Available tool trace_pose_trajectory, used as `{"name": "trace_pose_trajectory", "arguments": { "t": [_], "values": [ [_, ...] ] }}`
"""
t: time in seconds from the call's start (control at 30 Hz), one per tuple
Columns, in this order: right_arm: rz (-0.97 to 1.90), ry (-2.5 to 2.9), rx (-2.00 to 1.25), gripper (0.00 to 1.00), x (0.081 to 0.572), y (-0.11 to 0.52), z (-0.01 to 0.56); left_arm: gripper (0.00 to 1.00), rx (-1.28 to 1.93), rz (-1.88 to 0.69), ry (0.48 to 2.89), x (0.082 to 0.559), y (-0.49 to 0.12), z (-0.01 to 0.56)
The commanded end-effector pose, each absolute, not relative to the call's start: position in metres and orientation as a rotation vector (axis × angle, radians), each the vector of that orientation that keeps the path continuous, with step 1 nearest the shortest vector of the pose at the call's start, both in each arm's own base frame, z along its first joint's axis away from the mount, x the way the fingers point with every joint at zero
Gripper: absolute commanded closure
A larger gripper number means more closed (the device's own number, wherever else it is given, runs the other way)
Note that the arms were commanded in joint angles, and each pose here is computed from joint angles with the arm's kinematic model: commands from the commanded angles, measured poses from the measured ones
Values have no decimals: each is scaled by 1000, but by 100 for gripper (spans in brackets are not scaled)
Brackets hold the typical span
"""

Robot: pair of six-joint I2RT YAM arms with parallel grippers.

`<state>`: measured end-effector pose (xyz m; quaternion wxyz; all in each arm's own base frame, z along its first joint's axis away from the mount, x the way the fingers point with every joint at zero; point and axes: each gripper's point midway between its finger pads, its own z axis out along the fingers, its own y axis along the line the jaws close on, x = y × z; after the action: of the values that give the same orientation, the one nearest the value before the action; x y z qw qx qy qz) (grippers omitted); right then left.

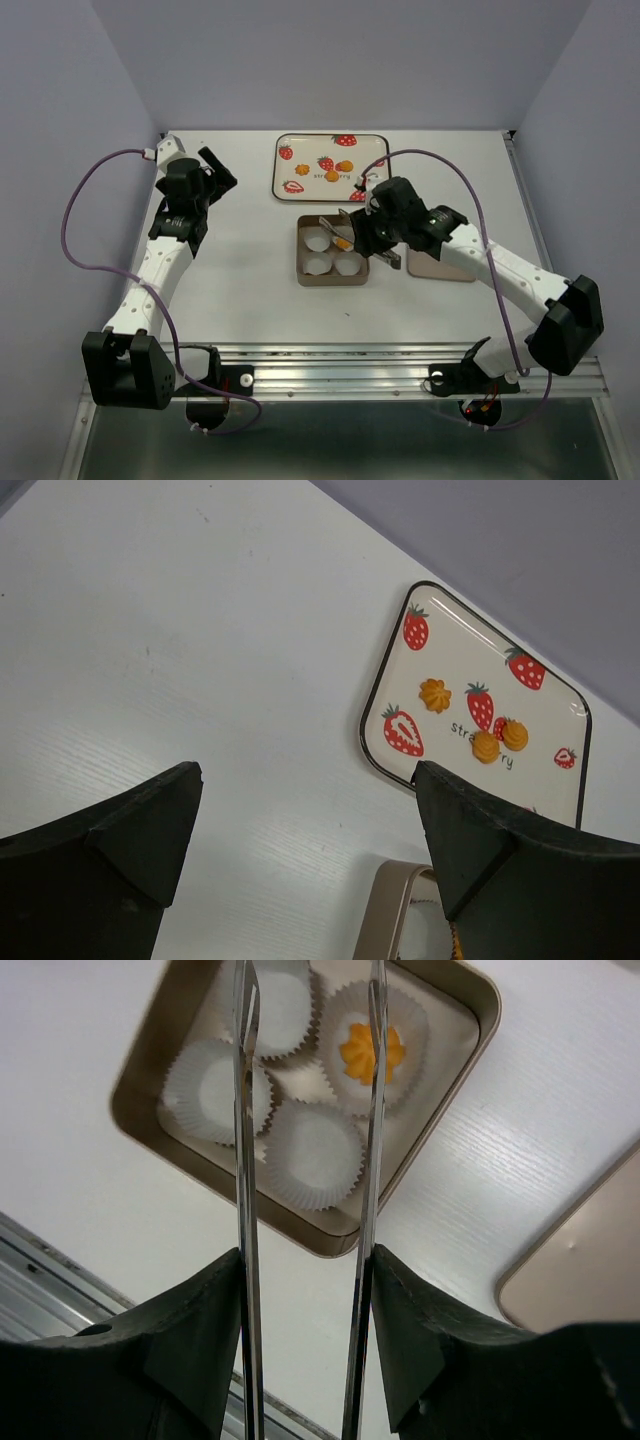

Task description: Pack the cookies

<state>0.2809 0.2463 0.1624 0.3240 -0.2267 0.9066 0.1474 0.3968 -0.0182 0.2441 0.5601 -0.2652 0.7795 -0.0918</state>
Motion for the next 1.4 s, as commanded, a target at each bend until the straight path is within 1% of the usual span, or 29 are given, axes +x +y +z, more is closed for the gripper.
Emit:
{"name": "trace_pose_trajectory", "arguments": {
  "t": [0.0, 0.03, 0.13, 0.2, 0.27, 0.33, 0.5, 0.53, 0.6, 0.77, 0.9, 1.17, 1.37],
  "values": [
    [526, 2171, -596, 43, 282, 261, 233, 1, -587, -226, 1792, 403, -20, 266],
    [522, 2157, -569, 43, 285, 261, 239, 1, -585, -225, 1791, 403, -20, 267],
    [371, 2133, -433, 43, 312, 246, 249, 1, -576, -219, 1788, 402, -19, 269],
    [280, 2130, -353, 42, 335, 233, 250, 1, -578, -212, 1781, 402, -18, 270],
    [236, 2162, -282, 42, 367, 218, 240, 1, -568, -212, 1785, 403, -19, 269],
    [216, 2185, -268, 42, 396, 210, 227, 1, -567, -202, 1792, 403, -18, 266],
    [182, 2215, -347, 42, 437, 219, 203, 1, -560, -209, 1802, 405, -20, 265],
    [149, 2234, -365, 42, 448, 218, 189, 1, -560, -213, 1804, 405, -20, 264],
    [102, 2222, -334, 41, 467, 214, 190, 1, -563, -207, 1805, 405, -20, 262],
    [122, 2250, -382, 42, 485, 225, 168, 1, -567, -194, 1806, 405, -18, 261],
    [67, 2271, -363, 41, 495, 222, 152, 1, -565, -197, 1807, 406, -18, 262],
    [1, 2283, -330, 41, 514, 217, 136, 1, -556, -194, 1821, 409, -19, 258],
    [23, 2288, -348, 41, 524, 226, 126, 1, -558, -188, 1834, 414, -20, 254]
  ]
}}
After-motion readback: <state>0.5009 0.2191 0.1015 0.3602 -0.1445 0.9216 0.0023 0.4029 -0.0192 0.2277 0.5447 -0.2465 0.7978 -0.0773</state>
